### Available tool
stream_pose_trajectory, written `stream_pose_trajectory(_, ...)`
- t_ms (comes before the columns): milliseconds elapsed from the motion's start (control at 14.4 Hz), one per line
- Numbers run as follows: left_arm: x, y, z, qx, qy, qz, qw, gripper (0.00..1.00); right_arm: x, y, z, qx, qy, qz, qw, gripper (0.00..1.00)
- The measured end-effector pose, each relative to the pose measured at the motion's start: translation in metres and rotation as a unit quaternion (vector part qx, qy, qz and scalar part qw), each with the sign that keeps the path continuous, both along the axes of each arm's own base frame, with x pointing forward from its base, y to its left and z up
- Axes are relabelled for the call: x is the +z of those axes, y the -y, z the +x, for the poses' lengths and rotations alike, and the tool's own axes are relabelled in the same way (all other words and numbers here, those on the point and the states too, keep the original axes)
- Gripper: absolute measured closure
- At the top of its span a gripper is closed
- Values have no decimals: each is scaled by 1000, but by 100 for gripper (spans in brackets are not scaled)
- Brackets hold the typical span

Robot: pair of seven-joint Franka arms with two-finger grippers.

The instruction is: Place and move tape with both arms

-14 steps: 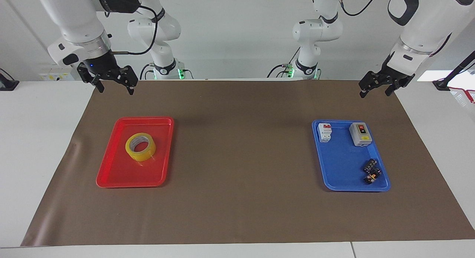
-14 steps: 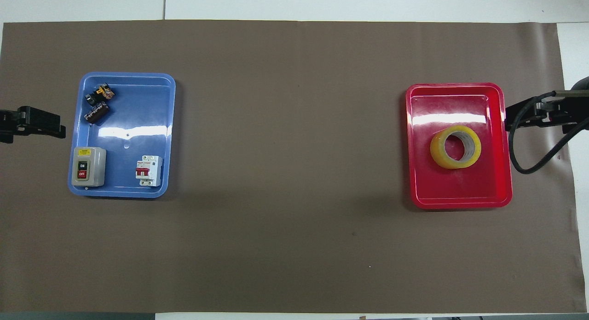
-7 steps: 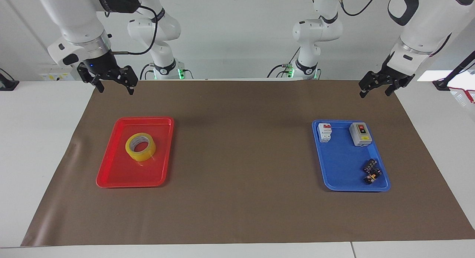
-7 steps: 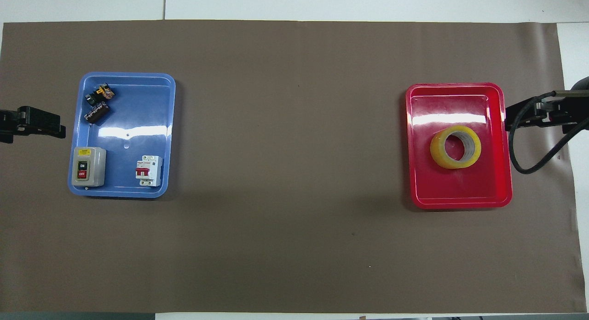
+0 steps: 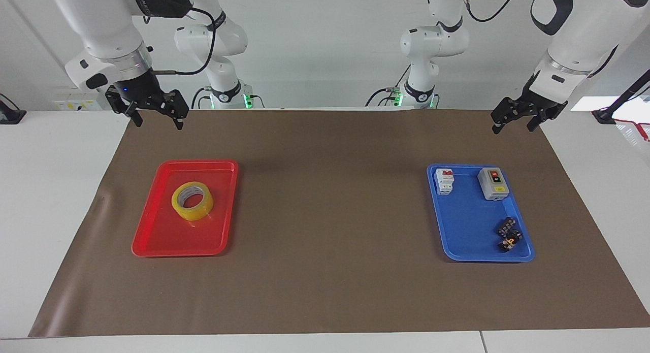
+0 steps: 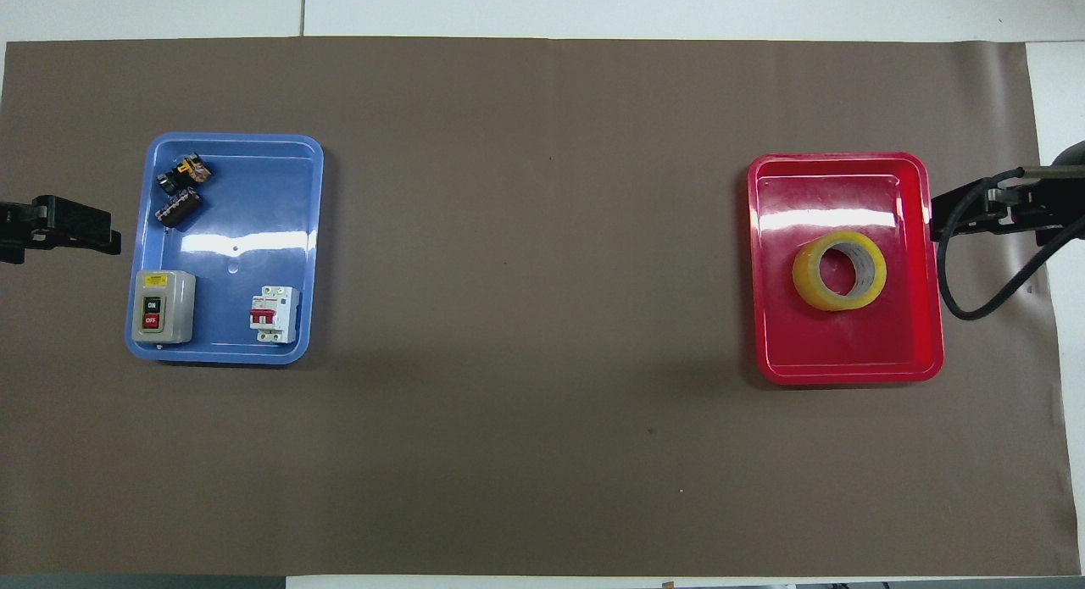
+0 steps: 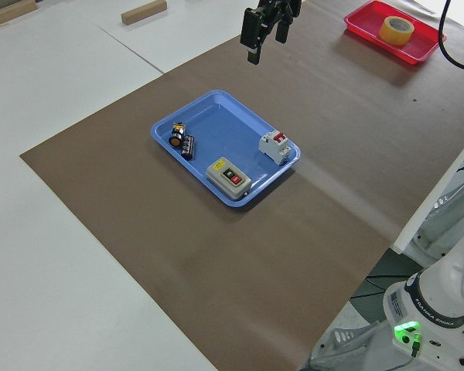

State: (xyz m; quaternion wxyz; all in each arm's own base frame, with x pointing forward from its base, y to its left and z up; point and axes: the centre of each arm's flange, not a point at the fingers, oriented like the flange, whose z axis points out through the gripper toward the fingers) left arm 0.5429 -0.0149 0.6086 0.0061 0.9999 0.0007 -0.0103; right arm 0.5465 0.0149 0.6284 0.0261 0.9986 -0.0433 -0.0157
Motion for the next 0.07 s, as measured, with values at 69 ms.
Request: stream_pose_trajectory(69, 0, 0, 0, 0, 0, 0, 1000, 0, 0, 0, 0, 0, 0, 0, 1000, 0)
